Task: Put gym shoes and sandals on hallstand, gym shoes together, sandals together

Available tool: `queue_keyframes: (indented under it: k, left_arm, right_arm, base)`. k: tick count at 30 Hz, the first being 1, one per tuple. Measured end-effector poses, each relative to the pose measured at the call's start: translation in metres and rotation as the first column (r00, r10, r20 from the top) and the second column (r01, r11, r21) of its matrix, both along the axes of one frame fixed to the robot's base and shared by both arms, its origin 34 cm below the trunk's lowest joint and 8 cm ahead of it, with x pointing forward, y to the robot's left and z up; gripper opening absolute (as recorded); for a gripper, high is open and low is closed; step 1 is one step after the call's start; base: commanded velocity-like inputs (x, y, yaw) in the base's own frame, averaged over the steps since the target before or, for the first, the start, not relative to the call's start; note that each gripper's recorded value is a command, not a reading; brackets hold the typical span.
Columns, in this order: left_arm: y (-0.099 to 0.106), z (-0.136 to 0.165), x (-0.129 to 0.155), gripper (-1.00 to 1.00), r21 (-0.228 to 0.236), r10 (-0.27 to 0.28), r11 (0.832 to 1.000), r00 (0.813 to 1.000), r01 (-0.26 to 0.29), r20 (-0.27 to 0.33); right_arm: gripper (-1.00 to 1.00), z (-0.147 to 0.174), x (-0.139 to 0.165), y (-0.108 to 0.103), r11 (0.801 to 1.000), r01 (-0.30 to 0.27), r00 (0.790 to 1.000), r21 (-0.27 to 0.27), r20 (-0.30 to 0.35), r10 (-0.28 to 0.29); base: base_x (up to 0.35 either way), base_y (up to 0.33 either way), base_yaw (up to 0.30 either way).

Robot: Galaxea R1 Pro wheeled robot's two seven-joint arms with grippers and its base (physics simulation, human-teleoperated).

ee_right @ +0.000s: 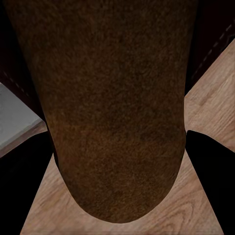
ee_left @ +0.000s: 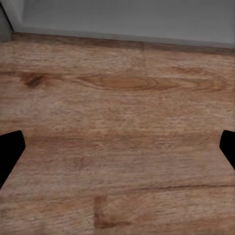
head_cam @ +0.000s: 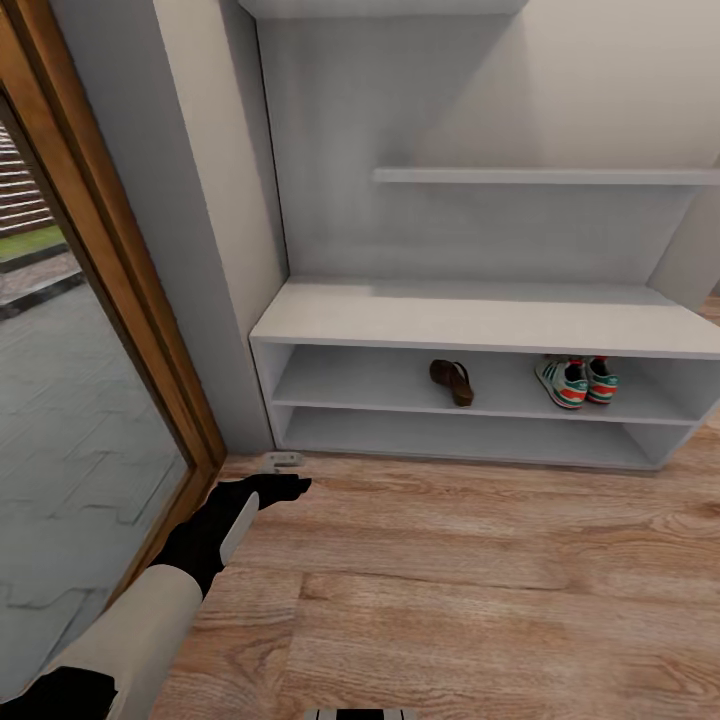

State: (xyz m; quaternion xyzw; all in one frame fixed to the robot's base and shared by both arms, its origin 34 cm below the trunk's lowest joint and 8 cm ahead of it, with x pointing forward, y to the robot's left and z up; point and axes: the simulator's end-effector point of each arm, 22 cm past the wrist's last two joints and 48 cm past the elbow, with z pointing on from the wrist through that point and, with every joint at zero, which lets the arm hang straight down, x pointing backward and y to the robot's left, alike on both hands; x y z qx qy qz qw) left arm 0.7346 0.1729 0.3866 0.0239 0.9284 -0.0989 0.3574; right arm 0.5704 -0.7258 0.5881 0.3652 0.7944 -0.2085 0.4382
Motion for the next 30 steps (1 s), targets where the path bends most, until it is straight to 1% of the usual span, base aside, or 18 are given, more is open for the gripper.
queue_keyframes:
  k: [6,7,8,9,12,13,14,16,17,18,19,21,22,23,24,26,27,30]
  left_arm:
    - [-0.004,0.01,0.01,1.0,-0.026,-0.013,1.0,0.997,0.015,0.072]
    - [-0.011,0.013,0.011,1.0,-0.052,-0.037,0.998,0.995,0.042,0.096]
    - [-0.03,0.021,0.01,1.0,-0.123,-0.111,0.984,0.983,0.129,0.148]
    - [-0.035,0.024,0.008,1.0,-0.143,-0.134,0.977,0.977,0.158,0.163]
    - [-0.06,0.04,-0.002,1.0,-0.237,-0.252,0.92,0.933,0.313,0.256]
    - [-0.078,0.052,-0.016,1.0,-0.29,-0.333,0.856,0.885,0.428,0.324]
    - [-0.082,0.056,-0.021,1.0,-0.302,-0.357,0.835,0.869,0.461,0.342]
    - [-0.084,0.057,-0.024,1.0,-0.307,-0.371,0.822,0.86,0.48,0.351]
    - [-0.086,0.058,-0.026,1.0,-0.31,-0.38,0.814,0.854,0.492,0.356]
    - [-0.086,0.058,-0.026,1.0,-0.311,-0.381,0.813,0.853,0.492,0.356]
    - [-0.086,0.058,-0.026,1.0,-0.311,-0.381,0.813,0.853,0.493,0.356]
    - [-0.086,0.058,-0.026,1.0,-0.311,-0.382,0.812,0.853,0.493,0.356]
    - [-0.086,0.058,-0.026,1.0,-0.31,-0.382,0.813,0.853,0.494,0.356]
    - [-0.086,0.058,-0.026,1.0,-0.31,-0.382,0.813,0.852,0.494,0.357]
    - [-0.086,0.058,-0.026,1.0,-0.31,-0.382,0.813,0.852,0.494,0.357]
    - [-0.086,0.058,-0.026,1.0,-0.309,-0.382,0.813,0.852,0.494,0.357]
    - [-0.086,0.058,-0.026,1.0,-0.309,-0.382,0.813,0.852,0.494,0.357]
    - [-0.086,0.057,-0.026,1.0,-0.31,-0.382,0.813,0.852,0.494,0.357]
  right_arm:
    - [-1.0,0.0,0.0,0.0,1.0,-0.001,1.0,0.001,0.0,0.001]
    - [-1.0,0.0,0.0,0.0,1.0,0.0,1.0,0.001,0.0,0.0]
    - [-1.0,-0.001,0.0,0.0,1.0,-0.001,1.0,0.002,0.0,0.001]
    - [-1.0,-0.001,0.0,0.0,1.0,-0.001,1.0,0.002,0.0,0.001]
    - [-1.0,-0.001,0.0,0.0,1.0,-0.001,1.0,0.002,0.001,0.001]
    - [-1.0,-0.001,0.001,0.001,1.0,-0.003,1.0,0.004,0.001,0.003]
    - [-1.0,-0.001,0.001,0.001,1.0,-0.004,1.0,0.004,0.001,0.004]
    - [-1.0,-0.002,0.004,0.004,1.0,-0.012,1.0,0.005,0.002,0.012]
    - [-1.0,-0.022,0.021,0.033,0.998,-0.066,0.997,0.022,-0.031,0.067]
    - [-1.0,-0.044,0.063,0.094,0.976,-0.212,0.975,0.049,-0.058,0.214]
    - [-1.0,-0.066,0.089,0.149,0.944,-0.322,0.94,0.07,-0.098,0.327]
    - [-1.0,-0.099,0.109,0.218,0.894,-0.434,0.882,0.109,-0.149,0.446]
    - [-1.0,-0.118,0.121,0.27,0.845,-0.515,0.829,0.144,-0.169,0.533]
    - [-1.0,-0.129,0.123,0.295,0.823,-0.542,0.806,0.17,-0.172,0.567]
    - [-1.0,-0.133,0.122,0.301,0.818,-0.549,0.797,0.17,-0.186,0.574]
    - [-1.0,-0.164,0.116,0.334,0.785,-0.572,0.757,0.237,-0.214,0.617]
    - [-1.0,-0.174,0.111,0.335,0.785,-0.568,0.749,0.247,-0.24,0.618]
    - [-1.0,-0.243,0.07,0.356,0.766,-0.511,0.695,0.391,-0.337,0.635]
  base:
    - [0.0,0.0,0.0]
    - [0.0,0.0,0.0]
    - [0.0,0.0,0.0]
    - [0.0,0.0,0.0]
    - [0.0,0.0,0.0]
    - [0.0,0.0,0.0]
    - [0.0,0.0,0.0]
    - [0.0,0.0,0.0]
    - [0.0,0.0,0.0]
    - [0.0,0.0,0.0]
    - [0.0,0.0,0.0]
    - [0.0,0.0,0.0]
    - [0.0,0.0,0.0]
    - [0.0,0.0,0.0]
    - [0.0,0.0,0.0]
    - [0.0,0.0,0.0]
    - [0.0,0.0,0.0]
    - [0.0,0.0,0.0]
